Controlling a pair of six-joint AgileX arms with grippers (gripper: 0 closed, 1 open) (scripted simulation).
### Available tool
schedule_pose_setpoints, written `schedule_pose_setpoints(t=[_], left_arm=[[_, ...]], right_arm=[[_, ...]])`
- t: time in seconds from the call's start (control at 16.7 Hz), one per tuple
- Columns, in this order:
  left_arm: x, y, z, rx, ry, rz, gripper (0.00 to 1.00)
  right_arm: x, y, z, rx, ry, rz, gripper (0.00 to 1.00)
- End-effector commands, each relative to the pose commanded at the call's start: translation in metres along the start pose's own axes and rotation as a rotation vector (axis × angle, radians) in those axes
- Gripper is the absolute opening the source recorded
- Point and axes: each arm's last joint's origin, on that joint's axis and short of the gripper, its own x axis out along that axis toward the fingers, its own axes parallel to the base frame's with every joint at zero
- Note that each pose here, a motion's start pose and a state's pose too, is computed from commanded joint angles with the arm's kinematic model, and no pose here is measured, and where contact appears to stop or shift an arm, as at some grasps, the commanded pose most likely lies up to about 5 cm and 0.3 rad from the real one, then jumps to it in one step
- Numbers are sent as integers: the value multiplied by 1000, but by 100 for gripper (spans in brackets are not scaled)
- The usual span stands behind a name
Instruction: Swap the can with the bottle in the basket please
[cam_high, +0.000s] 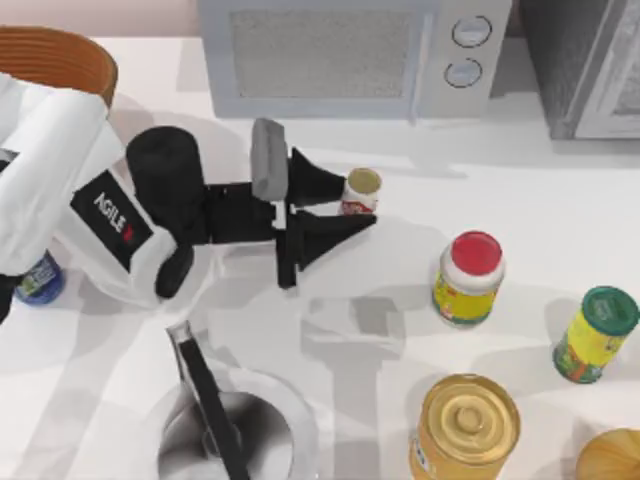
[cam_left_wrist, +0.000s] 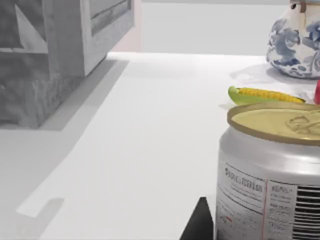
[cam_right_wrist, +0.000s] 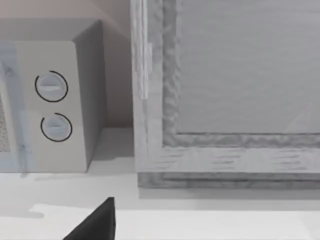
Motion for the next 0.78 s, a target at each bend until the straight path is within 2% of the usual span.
schedule_pose_setpoints(t=[0.18, 0.54, 0.78], left_arm=[[9, -3, -23, 5, 0, -61, 0], [10, -3, -25, 5, 0, -67, 0], [10, -3, -25, 5, 0, -67, 30]], right_arm=[[0, 0, 0, 0, 0, 0, 100], [0, 0, 0, 0, 0, 0, 100], [0, 0, 0, 0, 0, 0, 100]])
